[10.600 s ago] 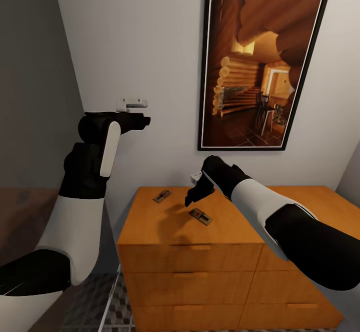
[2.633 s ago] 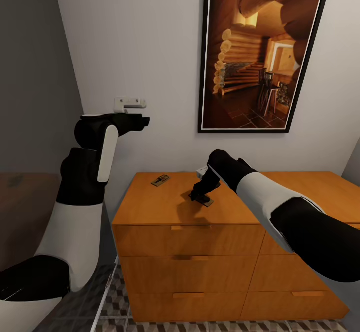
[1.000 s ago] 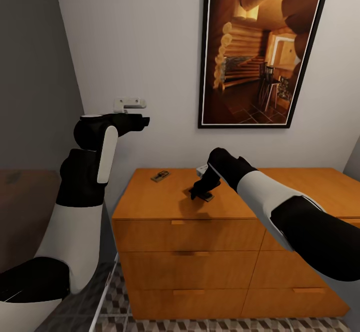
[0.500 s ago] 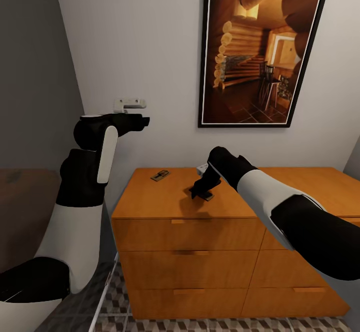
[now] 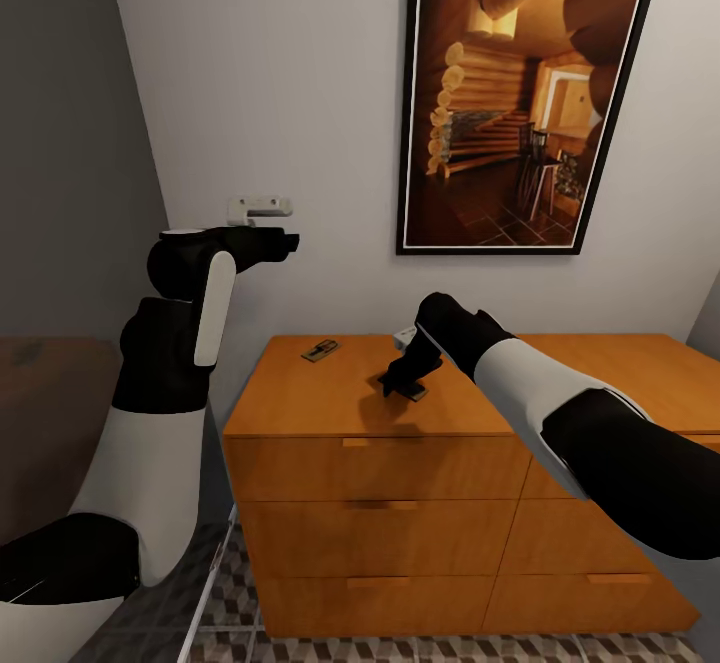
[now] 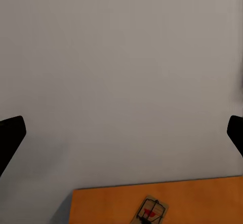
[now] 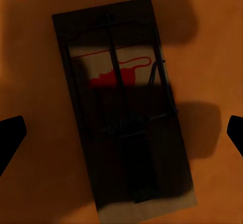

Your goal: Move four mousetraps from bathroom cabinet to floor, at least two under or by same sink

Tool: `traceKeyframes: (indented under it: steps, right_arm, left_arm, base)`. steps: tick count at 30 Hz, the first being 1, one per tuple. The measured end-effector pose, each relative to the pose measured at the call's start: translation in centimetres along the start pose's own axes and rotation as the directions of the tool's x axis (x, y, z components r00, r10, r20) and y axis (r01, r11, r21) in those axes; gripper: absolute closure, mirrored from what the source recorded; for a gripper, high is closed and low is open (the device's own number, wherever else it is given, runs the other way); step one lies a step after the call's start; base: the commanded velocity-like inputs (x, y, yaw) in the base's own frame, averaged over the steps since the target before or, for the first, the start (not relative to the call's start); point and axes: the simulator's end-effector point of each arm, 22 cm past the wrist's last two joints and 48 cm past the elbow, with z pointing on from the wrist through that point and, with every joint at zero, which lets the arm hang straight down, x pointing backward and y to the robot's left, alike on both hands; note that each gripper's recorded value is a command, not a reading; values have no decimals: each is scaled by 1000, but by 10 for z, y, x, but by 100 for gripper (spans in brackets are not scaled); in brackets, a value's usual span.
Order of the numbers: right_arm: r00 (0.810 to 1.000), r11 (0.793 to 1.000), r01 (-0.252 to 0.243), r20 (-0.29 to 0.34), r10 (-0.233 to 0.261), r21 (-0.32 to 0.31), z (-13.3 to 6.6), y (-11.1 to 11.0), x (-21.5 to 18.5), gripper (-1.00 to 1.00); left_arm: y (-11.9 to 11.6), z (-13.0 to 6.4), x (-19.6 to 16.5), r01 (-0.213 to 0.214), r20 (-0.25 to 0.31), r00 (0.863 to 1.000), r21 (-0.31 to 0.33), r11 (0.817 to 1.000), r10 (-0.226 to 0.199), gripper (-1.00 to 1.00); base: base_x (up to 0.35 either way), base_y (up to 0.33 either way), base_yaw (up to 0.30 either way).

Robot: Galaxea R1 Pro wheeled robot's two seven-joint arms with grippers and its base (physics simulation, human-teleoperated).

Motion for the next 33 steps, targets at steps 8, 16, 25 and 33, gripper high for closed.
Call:
traceKeyframes:
  steps: [8, 16, 25, 33]
  right_arm:
    - [1000, 1000, -2, -1, 2, 0, 0, -1, 0, -100]
    - [1000, 1000, -2, -1, 2, 1, 0, -1, 0, -100]
    - [1000, 1000, -10, 8, 10, -27, 2, 7, -1, 100]
    - [1000, 1000, 10, -2, -10, 20, -1, -6, 0, 100]
  left_arm:
    - [0, 0, 0, 0, 0, 1000, 0, 1000, 0, -100]
    - [0, 0, 0, 0, 0, 1000, 0, 1000, 0, -100]
    - [0, 0, 0, 0, 0, 1000, 0, 1000, 0, -100]
    - [0, 0, 0, -1, 0, 1000, 1, 1000, 1, -100]
  base:
    - [0, 0, 0]
    - [0, 0, 0]
    - [0, 0, 0]
    - [0, 0, 0]
